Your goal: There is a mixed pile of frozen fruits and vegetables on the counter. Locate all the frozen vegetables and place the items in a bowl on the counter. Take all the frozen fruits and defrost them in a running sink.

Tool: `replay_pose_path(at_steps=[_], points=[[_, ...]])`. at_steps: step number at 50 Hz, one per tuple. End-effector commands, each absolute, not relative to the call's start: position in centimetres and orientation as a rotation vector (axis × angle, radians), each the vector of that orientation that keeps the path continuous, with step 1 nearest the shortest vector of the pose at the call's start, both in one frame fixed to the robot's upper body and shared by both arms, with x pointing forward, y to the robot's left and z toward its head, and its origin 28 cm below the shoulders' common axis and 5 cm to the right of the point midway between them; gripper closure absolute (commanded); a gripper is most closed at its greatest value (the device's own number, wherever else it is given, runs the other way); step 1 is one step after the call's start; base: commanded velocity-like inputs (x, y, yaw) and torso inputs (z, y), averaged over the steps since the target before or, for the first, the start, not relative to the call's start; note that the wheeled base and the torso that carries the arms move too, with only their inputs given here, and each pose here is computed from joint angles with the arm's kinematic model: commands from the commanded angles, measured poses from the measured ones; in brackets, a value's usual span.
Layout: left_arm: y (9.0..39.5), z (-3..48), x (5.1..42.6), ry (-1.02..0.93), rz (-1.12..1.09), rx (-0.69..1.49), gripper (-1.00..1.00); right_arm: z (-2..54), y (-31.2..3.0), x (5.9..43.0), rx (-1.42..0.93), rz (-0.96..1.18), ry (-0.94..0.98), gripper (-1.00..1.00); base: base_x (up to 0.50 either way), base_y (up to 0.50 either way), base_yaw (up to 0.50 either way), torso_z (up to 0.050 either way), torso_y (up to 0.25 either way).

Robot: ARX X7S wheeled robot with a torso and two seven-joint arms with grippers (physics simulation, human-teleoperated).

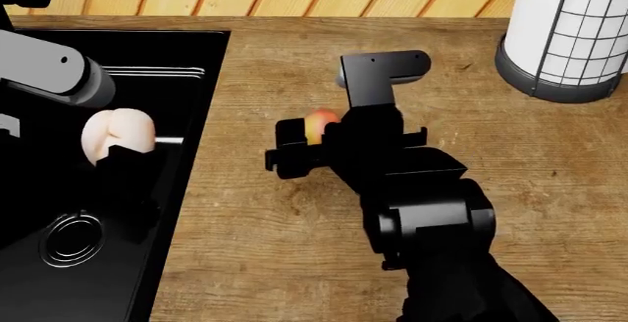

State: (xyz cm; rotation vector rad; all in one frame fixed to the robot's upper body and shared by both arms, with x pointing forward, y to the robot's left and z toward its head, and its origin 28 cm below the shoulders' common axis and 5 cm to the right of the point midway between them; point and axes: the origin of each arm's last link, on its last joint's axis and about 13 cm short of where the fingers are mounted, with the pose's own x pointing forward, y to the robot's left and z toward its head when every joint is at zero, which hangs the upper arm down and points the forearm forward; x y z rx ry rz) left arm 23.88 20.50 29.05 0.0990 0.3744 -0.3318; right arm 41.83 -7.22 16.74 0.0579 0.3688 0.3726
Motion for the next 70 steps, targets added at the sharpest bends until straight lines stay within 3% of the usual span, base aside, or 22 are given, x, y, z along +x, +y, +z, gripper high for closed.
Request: replay_pose_path(at_steps=[1, 19, 44, 70], points=[[20.2, 29.0, 23.9, 0.368, -0.335, 0.107, 1.00, 18.1, -7.5, 41.5, 0.051, 0.374, 0.337, 1.00, 0.00, 0.00, 0.00, 0.000, 0.000], [20.9, 29.1, 24.8, 0.357, -0.285, 0.081, 1.00, 22.8, -9.4, 37.8, -0.063, 0.353, 0.231, 1.00, 0.00, 0.00, 0.00, 0.000, 0.000], [22.6, 29.8, 25.5, 0.329, -0.214, 0.080, 1.00, 27.1, -14.1, 23.3, -0.179, 0.257, 0.038, 1.00, 0.00, 0.00, 0.00, 0.000, 0.000], [23.2, 30.2, 24.6, 0.322, -0.202, 0.059, 1.00, 26.9, -14.1, 22.7, -0.173, 0.235, 0.027, 1.00, 0.00, 0.09, 0.00, 0.000, 0.000]])
